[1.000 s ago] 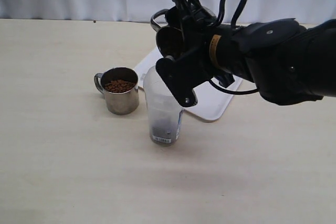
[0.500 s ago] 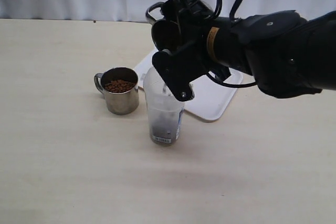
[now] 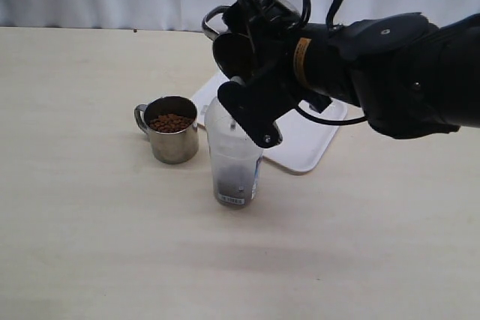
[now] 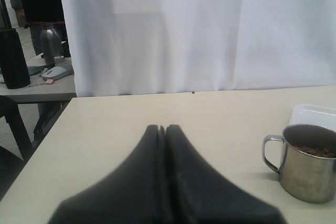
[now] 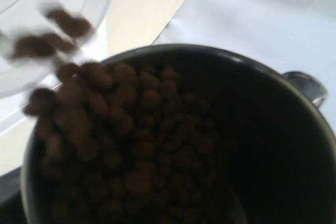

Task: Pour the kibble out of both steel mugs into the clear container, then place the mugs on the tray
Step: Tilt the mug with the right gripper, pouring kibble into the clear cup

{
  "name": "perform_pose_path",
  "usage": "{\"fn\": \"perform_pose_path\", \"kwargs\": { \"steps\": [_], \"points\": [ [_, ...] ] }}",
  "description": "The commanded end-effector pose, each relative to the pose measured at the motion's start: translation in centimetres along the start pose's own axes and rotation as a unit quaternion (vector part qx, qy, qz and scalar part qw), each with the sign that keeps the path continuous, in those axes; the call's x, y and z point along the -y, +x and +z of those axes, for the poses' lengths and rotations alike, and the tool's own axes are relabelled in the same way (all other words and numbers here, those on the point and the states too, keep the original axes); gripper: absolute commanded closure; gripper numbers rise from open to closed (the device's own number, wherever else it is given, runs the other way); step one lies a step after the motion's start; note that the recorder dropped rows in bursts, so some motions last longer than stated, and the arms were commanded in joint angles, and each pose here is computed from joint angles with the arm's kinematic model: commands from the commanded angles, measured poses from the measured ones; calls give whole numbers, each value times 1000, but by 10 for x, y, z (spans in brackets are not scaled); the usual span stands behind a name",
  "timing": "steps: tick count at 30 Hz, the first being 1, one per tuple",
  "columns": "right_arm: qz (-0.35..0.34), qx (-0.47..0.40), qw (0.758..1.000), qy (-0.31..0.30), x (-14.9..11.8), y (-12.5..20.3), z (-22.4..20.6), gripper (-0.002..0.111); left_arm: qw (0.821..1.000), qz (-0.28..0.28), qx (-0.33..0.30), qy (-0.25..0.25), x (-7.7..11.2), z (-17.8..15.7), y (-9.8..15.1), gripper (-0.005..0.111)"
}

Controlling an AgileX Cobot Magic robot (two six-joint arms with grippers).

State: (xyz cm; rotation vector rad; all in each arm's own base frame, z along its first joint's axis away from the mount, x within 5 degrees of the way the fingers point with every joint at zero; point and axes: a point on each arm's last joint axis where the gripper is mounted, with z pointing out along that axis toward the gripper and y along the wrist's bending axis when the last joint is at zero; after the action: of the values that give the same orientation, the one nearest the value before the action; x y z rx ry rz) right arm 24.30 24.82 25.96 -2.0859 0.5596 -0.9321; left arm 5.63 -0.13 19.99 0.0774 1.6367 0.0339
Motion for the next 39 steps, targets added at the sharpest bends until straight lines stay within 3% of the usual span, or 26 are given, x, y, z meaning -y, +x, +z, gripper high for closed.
{"fn": "perform_pose_path", "kwargs": {
  "steps": [1,39],
  "points": [
    [-28,-3,1000,10,5,2,-3,103,1000,-1,7,4,0,0,0,107],
    [-76,-47,996,10,11,-7,-9,103,1000,-1,7,4,0,0,0,107]
  ]
}}
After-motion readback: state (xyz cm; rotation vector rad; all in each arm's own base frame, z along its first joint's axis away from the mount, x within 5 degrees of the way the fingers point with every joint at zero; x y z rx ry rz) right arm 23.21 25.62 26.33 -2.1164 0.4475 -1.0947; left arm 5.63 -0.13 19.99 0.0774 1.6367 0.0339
